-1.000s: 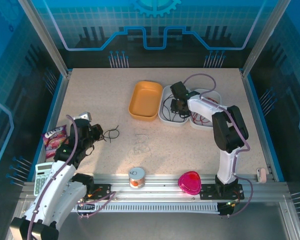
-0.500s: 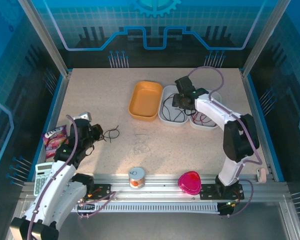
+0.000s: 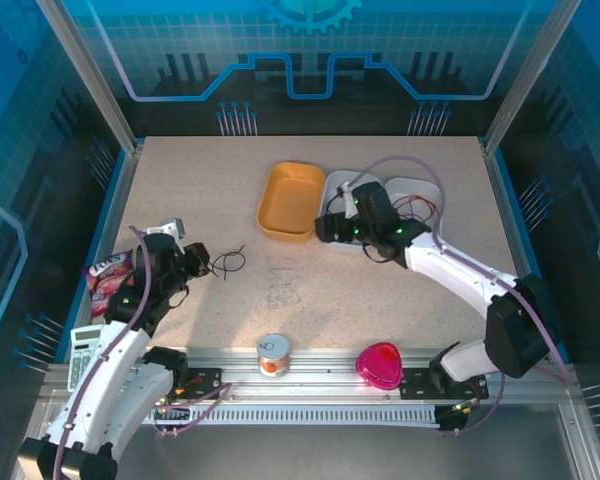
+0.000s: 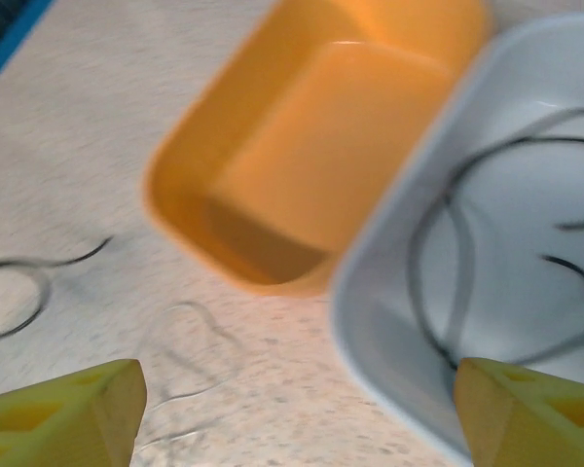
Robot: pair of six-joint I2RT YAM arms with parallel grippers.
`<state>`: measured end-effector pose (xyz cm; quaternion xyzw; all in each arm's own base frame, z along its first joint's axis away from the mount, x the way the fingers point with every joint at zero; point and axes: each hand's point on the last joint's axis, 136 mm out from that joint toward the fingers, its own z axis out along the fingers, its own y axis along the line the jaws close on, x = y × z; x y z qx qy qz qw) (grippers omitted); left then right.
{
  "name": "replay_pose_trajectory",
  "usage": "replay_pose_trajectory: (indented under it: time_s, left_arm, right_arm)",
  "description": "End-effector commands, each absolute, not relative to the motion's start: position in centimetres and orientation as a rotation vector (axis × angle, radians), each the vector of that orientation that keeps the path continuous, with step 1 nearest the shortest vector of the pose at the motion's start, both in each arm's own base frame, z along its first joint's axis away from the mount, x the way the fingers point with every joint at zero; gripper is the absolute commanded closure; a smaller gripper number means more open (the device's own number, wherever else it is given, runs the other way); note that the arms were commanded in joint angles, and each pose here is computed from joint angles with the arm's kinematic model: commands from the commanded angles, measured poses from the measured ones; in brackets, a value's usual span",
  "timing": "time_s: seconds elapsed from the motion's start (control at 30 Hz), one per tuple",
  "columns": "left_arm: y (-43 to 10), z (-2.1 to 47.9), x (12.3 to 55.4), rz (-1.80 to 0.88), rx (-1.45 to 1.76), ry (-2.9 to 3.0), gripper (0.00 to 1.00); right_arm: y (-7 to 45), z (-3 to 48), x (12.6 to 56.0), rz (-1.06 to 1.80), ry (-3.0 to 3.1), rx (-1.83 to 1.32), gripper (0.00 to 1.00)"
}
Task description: Untangle the cables
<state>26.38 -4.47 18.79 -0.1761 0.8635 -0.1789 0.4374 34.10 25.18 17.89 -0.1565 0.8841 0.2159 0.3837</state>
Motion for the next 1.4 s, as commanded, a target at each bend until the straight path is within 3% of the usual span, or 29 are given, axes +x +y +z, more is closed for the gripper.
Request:
replay_pose_trajectory:
  time_s: [0.0,0.2,0.4,0.6,0.87,1.0,1.23,1.37]
  left_arm:
    - [-5.0,21.6,26.8,-0.533,-0.446,2.070,1.00]
    - [-5.5,23.9,26.8,-0.617,-0.470,2.003,1.00]
    - [-7.7,26.6,27.2,-0.801,-0.454,1.956,1.00]
    - [-9.6,27.9,27.7,-0.972,-0.440,1.921,1.00]
    - [-10.1,27.6,27.1,-1.022,-0.450,1.933,1.00]
    - [-10.3,26.7,26.9,-1.037,-0.464,1.959,1.00]
    - [-10.1,25.3,26.9,-1.020,-0.489,1.990,1.00]
    - [-10.0,25.1,27.0,-1.010,-0.493,1.992,1.00]
  right_arm:
    - [30.3,20.3,31.5,0.600,2.037,-0.687,0.17]
    - [36.5,19.7,26.4,0.604,1.881,-0.957,0.15]
    - [41.1,20.2,23.3,0.607,1.736,-1.063,0.06]
    - [44.2,19.9,24.5,0.484,1.710,-1.067,0.00]
    - [45.8,19.7,27.8,0.333,1.719,-0.984,0.04]
    - [46.0,20.1,28.4,0.314,1.711,-0.956,0.27]
    - [45.1,20.3,27.9,0.339,1.718,-0.936,0.98]
    - [44.2,20.4,27.6,0.361,1.740,-0.909,1.00]
